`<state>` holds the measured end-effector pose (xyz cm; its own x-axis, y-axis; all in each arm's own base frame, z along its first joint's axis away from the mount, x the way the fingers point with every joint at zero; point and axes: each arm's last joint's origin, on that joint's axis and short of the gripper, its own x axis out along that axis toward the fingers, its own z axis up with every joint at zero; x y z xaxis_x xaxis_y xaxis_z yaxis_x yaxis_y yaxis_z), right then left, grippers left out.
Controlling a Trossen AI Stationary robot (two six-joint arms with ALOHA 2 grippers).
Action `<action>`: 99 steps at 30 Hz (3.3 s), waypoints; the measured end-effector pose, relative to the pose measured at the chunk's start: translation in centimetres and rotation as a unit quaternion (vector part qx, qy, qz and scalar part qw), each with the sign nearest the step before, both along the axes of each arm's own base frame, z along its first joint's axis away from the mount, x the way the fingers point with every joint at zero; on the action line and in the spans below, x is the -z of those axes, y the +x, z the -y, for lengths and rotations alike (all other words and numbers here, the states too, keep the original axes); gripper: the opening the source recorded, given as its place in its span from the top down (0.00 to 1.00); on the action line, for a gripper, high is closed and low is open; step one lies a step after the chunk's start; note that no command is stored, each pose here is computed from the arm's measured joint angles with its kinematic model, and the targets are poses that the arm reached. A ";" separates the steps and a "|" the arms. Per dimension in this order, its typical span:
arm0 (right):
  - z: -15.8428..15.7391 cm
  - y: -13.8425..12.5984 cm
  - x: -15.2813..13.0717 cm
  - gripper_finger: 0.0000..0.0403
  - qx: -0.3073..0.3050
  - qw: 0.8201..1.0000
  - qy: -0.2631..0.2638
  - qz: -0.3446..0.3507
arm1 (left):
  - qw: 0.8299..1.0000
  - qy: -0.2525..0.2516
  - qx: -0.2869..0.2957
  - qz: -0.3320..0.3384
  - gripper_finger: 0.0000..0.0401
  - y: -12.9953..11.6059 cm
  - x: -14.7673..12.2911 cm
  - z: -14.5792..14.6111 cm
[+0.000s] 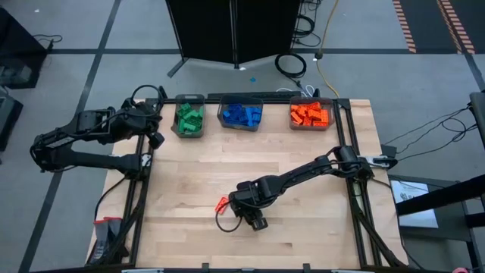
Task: Sort blocks
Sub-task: Put the blue game piece into the middle black bin
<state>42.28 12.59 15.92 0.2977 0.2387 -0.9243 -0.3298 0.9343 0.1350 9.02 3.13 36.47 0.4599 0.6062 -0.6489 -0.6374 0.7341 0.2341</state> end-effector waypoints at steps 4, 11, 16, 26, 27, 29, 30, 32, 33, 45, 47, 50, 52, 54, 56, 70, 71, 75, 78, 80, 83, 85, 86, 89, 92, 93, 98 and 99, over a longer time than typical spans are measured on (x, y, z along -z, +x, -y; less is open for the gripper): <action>0.0 -0.3 -0.3 0.66 0.000 1.000 -0.001 -0.007 | 1.000 0.000 0.000 0.001 1.00 0.0 0.0 0.0; 0.3 -0.7 -2.3 0.66 0.001 1.000 -0.012 0.012 | 1.000 0.000 0.000 0.000 1.00 0.0 0.0 0.0; 1.4 -1.0 -4.1 0.66 0.018 0.999 -0.029 0.030 | 1.000 0.000 0.000 0.001 1.00 0.0 0.0 0.0; 3.9 -1.3 -7.7 0.66 0.055 0.992 -0.067 0.089 | 1.000 0.000 -0.001 0.003 1.00 0.0 0.0 0.0; 4.1 -1.4 -8.1 0.66 0.058 0.991 -0.073 0.093 | 1.000 0.000 -0.001 0.003 1.00 0.0 0.0 0.0; 4.7 -1.5 -8.7 0.66 0.066 0.990 -0.080 0.100 | 1.000 0.000 -0.001 0.004 1.00 0.0 0.0 0.0; 4.9 -1.5 -9.0 0.66 0.070 0.989 -0.079 0.105 | 1.000 0.000 -0.001 0.004 1.00 0.0 0.0 0.0; 5.4 -1.7 -9.6 0.66 0.075 0.988 -0.078 0.112 | 1.000 0.000 -0.001 0.004 1.00 0.0 0.0 0.0; 5.6 -1.8 -10.0 0.66 0.080 0.987 -0.079 0.118 | 1.000 0.000 -0.001 0.005 1.00 0.1 0.0 0.0; 7.2 -2.1 -11.6 0.66 0.101 0.977 -0.111 0.148 | 1.000 -0.001 -0.002 0.007 1.00 0.1 -0.1 0.0; 7.2 -2.1 -11.6 0.66 0.099 0.977 -0.113 0.150 | 1.000 -0.002 -0.003 0.008 1.00 0.1 -0.1 0.0; 7.2 -2.1 -11.6 0.66 0.093 0.978 -0.115 0.150 | 1.000 -0.006 -0.009 0.013 1.00 0.1 -0.1 0.0; 7.3 -2.1 -11.6 0.66 0.091 0.978 -0.116 0.150 | 1.000 -0.006 -0.009 0.013 1.00 0.1 -0.1 0.0; 7.8 -2.0 -11.6 0.66 0.095 0.977 -0.117 0.149 | 1.000 -0.006 -0.009 0.013 1.00 0.1 0.0 0.0; 8.4 -1.9 -11.6 0.66 0.100 0.976 -0.120 0.148 | 1.000 -0.006 -0.009 0.013 1.00 0.1 0.0 0.0; 14.2 -1.7 -11.6 0.66 0.129 0.969 -0.151 0.147 | 1.000 -0.006 -0.009 0.013 1.00 0.1 -0.1 0.0; 14.7 -1.7 -11.6 0.66 0.133 0.968 -0.153 0.147 | 1.000 -0.006 -0.010 0.013 1.00 0.1 0.0 0.0; 16.7 -1.7 -11.7 0.66 0.148 0.964 -0.161 0.150 | 1.000 0.000 -0.011 0.010 1.00 0.0 -0.1 0.0; 18.1 -1.7 -11.9 0.66 0.161 0.960 -0.164 0.161 | 1.000 0.001 -0.011 0.009 1.00 0.0 -0.1 0.0; 19.1 -1.7 -12.0 0.66 0.169 0.957 -0.168 0.169 | 1.000 0.001 -0.011 0.009 1.00 0.0 -0.1 0.0; 20.7 -1.7 -12.2 0.66 0.189 0.950 -0.171 0.182 | 1.000 0.002 -0.012 0.009 1.00 0.0 -0.1 0.0; 21.7 -1.7 -12.4 0.66 0.202 0.944 -0.174 0.193 | 1.000 0.002 -0.012 0.009 1.00 0.0 -0.1 0.0; 22.3 -1.7 -12.4 0.66 0.209 0.942 -0.175 0.198 | 1.000 0.002 -0.012 0.009 1.00 0.0 -0.1 0.0; 23.8 -1.9 -12.7 0.66 0.228 0.933 -0.179 0.214 | 1.000 0.002 -0.012 0.009 1.00 0.0 -0.1 0.0; 25.3 -2.1 -12.9 0.66 0.239 0.929 -0.170 0.228 | 1.000 0.002 -0.012 0.009 1.00 0.0 -0.1 0.0; 25.8 -2.2 -13.0 0.66 0.243 0.927 -0.166 0.232 | 1.000 0.003 -0.012 0.008 1.00 0.0 -0.1 -0.1; 27.8 -2.8 -13.1 0.66 0.267 0.919 -0.170 0.235 | 1.000 0.015 -0.023 0.007 1.00 0.0 -0.1 -0.1; 28.2 -2.9 -13.1 0.66 0.271 0.918 -0.171 0.235 | 1.000 0.017 -0.025 0.006 1.00 0.0 -0.1 -0.1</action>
<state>39.35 -15.57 29.02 0.6719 -0.3413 -0.6573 0.2484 0.9400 -0.2340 8.99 3.26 36.58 0.4367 0.6506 -0.6213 -0.6757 0.6931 0.2509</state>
